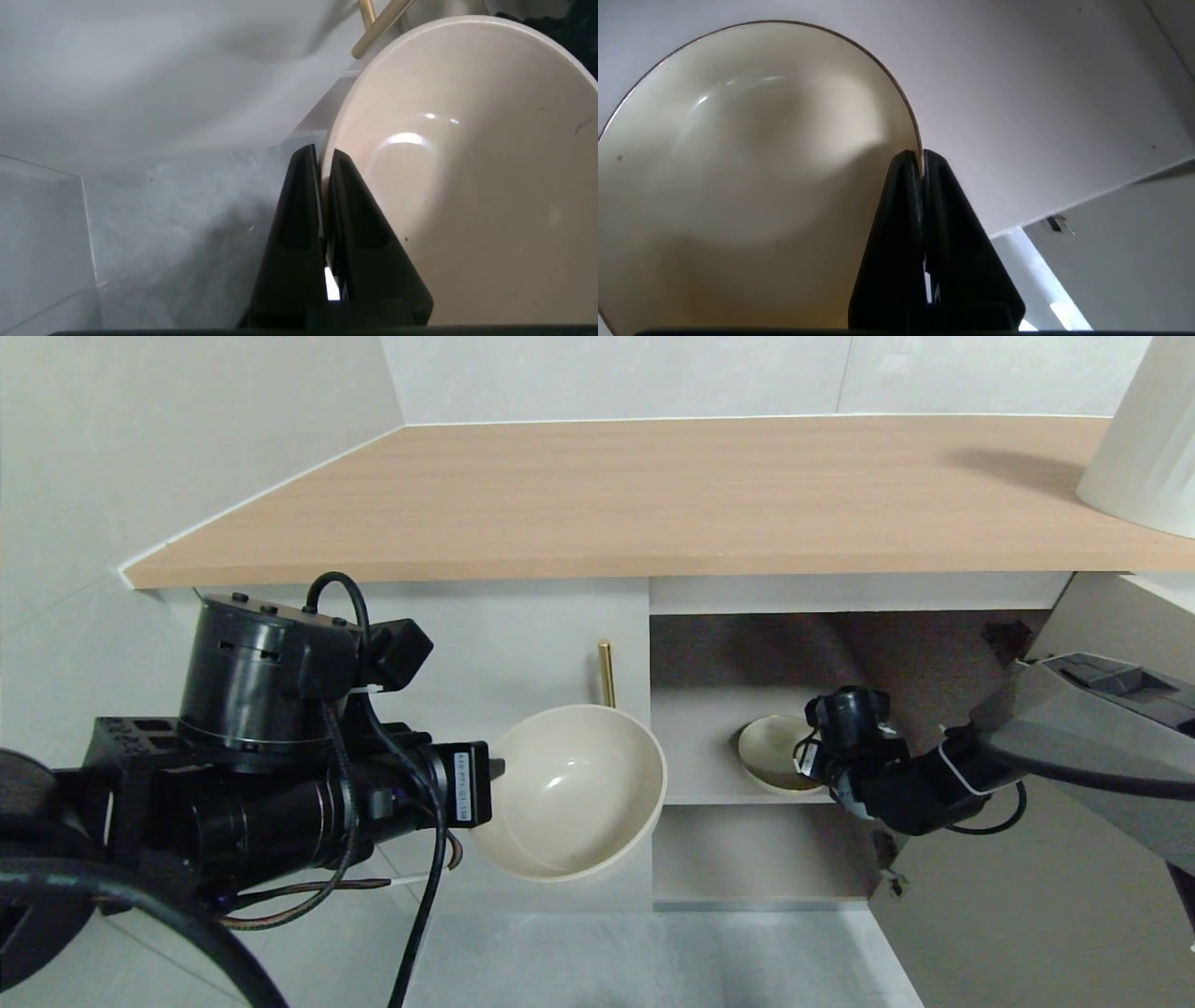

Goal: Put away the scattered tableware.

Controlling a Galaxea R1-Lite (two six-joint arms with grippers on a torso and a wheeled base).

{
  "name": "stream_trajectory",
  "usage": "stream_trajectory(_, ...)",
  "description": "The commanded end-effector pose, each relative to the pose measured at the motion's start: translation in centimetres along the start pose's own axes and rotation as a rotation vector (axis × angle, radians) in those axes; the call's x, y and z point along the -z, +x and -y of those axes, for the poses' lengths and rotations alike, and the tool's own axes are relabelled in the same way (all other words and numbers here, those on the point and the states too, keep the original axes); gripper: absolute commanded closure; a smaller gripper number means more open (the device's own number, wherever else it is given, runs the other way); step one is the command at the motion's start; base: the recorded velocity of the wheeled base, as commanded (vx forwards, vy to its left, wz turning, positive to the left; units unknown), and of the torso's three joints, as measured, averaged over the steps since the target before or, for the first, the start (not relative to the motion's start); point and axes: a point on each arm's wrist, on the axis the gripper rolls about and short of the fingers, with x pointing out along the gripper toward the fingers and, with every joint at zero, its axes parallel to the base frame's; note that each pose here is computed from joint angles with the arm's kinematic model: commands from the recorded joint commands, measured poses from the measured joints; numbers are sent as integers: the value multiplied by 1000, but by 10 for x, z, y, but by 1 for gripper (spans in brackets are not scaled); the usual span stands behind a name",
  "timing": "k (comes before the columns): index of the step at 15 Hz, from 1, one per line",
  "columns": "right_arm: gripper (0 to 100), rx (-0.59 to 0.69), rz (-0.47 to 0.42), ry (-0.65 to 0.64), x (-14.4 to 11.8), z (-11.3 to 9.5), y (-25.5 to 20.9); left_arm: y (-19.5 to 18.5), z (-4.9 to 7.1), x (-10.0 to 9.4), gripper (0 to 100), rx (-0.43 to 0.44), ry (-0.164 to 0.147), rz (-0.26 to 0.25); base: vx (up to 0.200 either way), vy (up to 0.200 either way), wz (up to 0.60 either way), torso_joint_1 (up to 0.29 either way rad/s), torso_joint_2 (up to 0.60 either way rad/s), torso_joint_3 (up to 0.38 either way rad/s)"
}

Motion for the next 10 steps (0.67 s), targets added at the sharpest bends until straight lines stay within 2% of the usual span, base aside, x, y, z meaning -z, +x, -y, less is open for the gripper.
stream_trajectory(1,100,-2,8,9,-1,-2,2,2,0,1,100,-2,0,-5,0,0,0,0,0,0)
stream_trajectory(5,100,10,13,19,-2,-1,8,2,0,1,100,-2,0,-5,0,0,0,0,0,0)
stream_trajectory(6,0,10,16,27,-2,-1,9,2,0,1,100,-2,0,-5,0,0,0,0,0,0)
stream_trajectory(10,0,-5,47,68,-9,-3,8,2,0,1,100,-2,0,-5,0,0,0,0,0,0)
